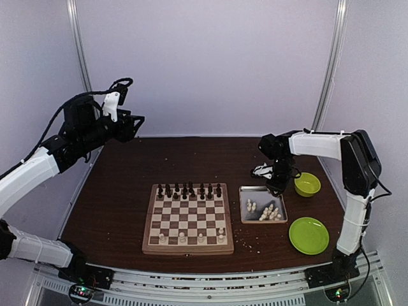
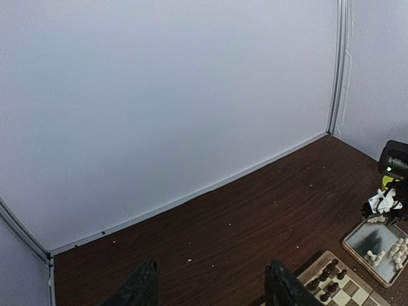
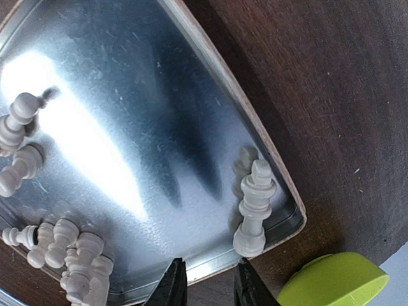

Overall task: Set up the chess pieces on the board
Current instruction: Pick up the queen from the storage box.

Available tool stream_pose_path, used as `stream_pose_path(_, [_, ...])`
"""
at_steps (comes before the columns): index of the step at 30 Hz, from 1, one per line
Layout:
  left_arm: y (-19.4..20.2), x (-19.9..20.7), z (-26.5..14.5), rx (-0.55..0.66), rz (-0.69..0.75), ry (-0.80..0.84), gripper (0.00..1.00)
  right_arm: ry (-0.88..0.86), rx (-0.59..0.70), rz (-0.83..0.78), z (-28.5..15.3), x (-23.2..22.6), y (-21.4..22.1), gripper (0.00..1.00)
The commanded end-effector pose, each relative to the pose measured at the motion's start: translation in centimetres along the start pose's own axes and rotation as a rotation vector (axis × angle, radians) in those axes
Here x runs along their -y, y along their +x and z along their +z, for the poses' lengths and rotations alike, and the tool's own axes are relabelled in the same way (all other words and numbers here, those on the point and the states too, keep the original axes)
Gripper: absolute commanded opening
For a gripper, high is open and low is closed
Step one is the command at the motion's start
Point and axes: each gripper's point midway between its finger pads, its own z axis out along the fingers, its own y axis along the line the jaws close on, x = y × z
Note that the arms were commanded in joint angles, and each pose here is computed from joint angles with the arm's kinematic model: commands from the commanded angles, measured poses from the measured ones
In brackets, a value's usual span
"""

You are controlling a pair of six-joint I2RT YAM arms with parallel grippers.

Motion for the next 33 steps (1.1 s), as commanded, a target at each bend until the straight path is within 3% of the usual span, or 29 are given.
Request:
stream_pose_path(1, [-1.1,0.3,-0.1,0.037,-0.008,0.019,0.58,0.054,-0.005,0.003,0.3,1.5,-0.4,0.26])
stream_pose_path(33, [-0.9,0.8,0.1,0.031,-0.02,0.047,0.57,0.025,-0.1,0.006,3.2,1.7,1.0,0.28])
